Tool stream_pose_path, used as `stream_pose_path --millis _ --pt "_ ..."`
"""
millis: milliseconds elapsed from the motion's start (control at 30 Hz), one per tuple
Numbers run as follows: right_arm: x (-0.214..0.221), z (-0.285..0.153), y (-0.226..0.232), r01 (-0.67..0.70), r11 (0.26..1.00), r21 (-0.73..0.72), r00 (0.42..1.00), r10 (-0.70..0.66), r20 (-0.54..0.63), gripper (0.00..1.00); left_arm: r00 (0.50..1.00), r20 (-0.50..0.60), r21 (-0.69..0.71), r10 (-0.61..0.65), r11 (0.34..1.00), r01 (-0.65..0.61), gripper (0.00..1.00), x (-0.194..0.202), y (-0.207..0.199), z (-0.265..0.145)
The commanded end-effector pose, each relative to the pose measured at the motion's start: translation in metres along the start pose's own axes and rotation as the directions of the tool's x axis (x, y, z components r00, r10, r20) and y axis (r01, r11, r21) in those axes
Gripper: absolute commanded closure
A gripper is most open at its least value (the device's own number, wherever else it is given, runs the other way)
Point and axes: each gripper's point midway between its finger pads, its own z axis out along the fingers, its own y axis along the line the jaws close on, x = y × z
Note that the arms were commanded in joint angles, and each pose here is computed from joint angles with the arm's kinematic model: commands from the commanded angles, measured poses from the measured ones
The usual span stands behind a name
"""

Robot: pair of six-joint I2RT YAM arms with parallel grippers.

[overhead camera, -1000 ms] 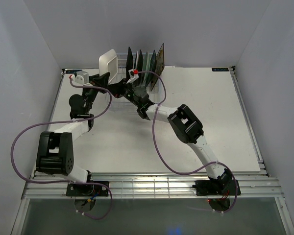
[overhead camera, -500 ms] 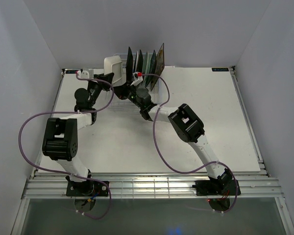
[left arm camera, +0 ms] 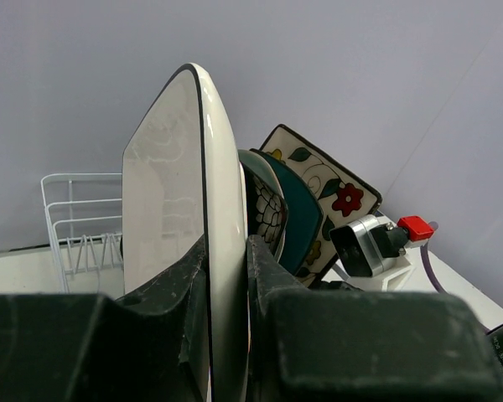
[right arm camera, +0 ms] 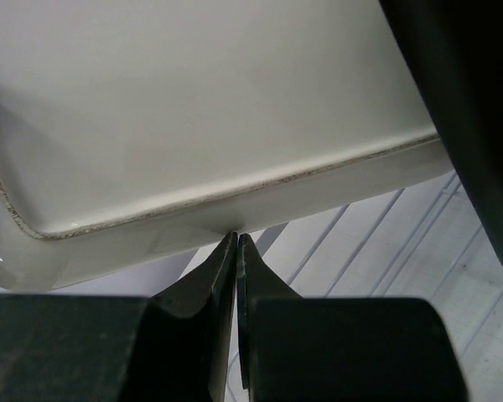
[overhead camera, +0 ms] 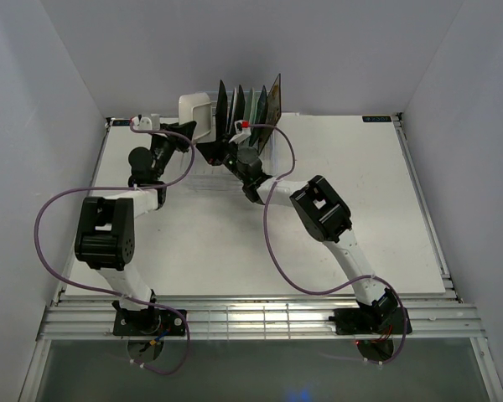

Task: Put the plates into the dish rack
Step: Insert the plate into the dish rack.

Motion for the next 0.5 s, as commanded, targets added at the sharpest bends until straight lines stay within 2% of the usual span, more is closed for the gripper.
stream_pose_path --millis 0,467 --pt "-0.064 0.009 0.049 0.028 0.996 -0.088 0.990 -0.015 0.143 0.92 0.855 0.502 0.198 0.129 0.946 -0.258 1.00 -0.142 -0.073 -0.004" --pt "-0.075 0.016 0.054 0.049 0.995 -0.089 0.984 -0.033 0.175 0.92 0.864 0.491 0.223 0.111 0.943 -0.249 1.00 -0.133 -0.066 0.013"
